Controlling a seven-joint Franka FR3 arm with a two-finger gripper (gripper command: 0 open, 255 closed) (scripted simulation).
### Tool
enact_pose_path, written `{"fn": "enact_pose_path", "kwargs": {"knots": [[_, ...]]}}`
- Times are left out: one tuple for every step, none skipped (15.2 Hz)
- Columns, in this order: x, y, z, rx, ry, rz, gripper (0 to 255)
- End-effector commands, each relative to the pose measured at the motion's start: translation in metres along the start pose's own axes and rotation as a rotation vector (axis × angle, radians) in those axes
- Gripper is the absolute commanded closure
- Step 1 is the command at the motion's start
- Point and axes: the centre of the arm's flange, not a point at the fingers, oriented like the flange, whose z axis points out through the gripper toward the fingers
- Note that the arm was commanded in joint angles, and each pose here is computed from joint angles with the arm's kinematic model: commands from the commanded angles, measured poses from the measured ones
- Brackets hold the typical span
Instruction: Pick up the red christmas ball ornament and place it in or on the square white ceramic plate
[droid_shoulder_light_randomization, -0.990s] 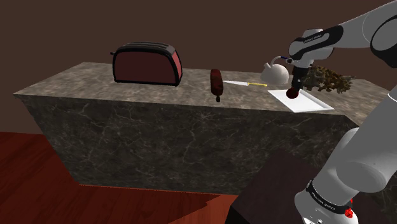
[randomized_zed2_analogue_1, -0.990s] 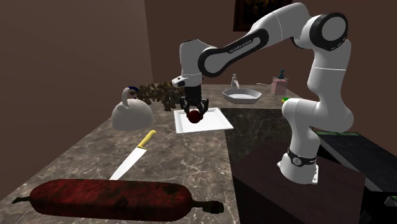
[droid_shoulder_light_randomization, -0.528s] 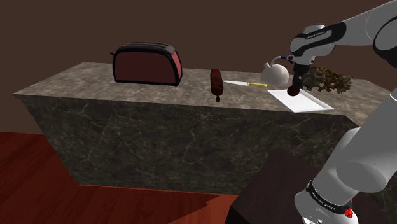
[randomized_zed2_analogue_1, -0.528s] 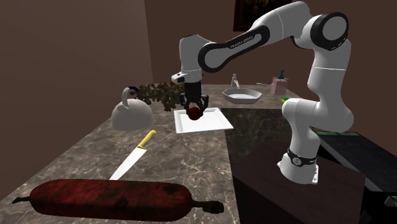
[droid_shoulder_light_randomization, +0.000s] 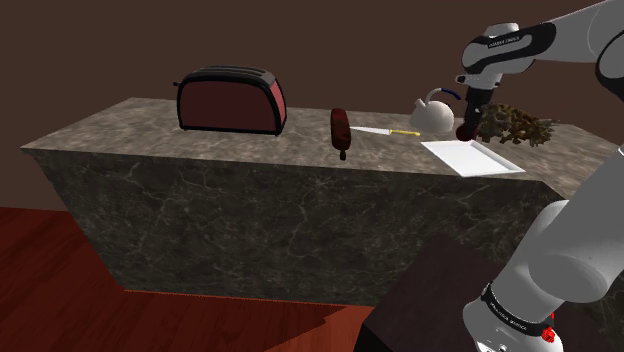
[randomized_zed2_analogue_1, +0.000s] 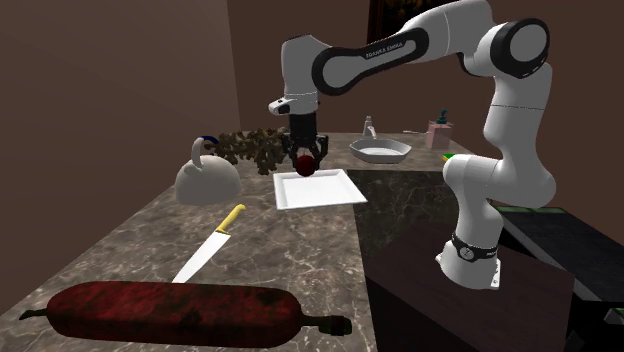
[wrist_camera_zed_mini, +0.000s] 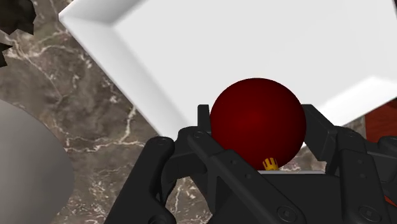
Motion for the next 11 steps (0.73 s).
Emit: {"fn": "enact_pose_path", "kwargs": {"knots": [[0.0,-0.001,-0.011,0.0,0.0,0.0,255],[0.0,-0.001,-0.016,0.0,0.0,0.0,255],[-0.001,-0.001,-0.021,0.0,0.0,0.0,255],[-0.001,-0.001,-0.025,0.0,0.0,0.0,255],[-0.013,-0.005,-0.021,0.0,0.0,0.0,255],[-0.025,-0.01,-0.017,0.0,0.0,0.0,255],[-0.036,-0.014,-0.013,0.0,0.0,0.0,255],[-0.042,-0.016,-0.011,0.0,0.0,0.0,255],[-0.042,-0.016,-0.006,0.0,0.0,0.0,255],[-0.042,-0.016,-0.001,0.0,0.0,0.0,255],[-0.041,-0.016,0.004,0.0,0.0,0.0,255]]}}
